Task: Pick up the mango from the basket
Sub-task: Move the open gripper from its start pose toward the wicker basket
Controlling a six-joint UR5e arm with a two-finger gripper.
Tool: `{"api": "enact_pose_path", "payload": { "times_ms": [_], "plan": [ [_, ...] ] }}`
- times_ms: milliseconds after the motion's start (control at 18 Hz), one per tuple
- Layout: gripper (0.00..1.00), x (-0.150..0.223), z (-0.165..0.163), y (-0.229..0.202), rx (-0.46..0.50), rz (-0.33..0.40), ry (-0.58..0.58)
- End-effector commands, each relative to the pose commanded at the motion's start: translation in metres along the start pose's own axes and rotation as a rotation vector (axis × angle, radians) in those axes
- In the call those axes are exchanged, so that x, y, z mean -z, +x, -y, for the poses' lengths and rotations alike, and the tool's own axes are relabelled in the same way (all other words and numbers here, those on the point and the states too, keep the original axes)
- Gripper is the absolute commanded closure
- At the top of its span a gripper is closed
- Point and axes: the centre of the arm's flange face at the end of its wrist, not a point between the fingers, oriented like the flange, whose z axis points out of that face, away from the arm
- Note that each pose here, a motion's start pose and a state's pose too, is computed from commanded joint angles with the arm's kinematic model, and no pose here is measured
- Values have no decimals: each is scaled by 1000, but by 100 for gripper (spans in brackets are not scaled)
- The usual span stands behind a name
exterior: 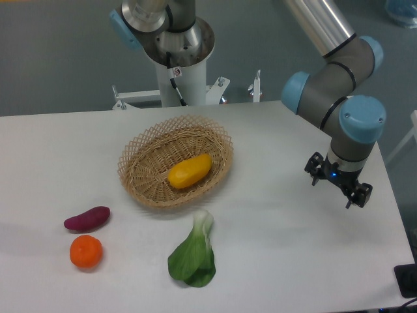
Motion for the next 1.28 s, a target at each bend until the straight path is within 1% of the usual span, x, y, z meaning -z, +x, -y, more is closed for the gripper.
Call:
{"api": "enact_pose_path", "payload": {
  "times_ms": [278,500,944,1000,1167,1278],
  "plan": [
    [0,1,3,1,5,0,1],
    [0,4,5,2,40,3,7],
    [0,8,10,4,38,4,4],
    [0,9,10,4,55,6,7],
    [0,8,10,4,144,2,18],
    [0,10,13,7,154,0,21]
  ]
}}
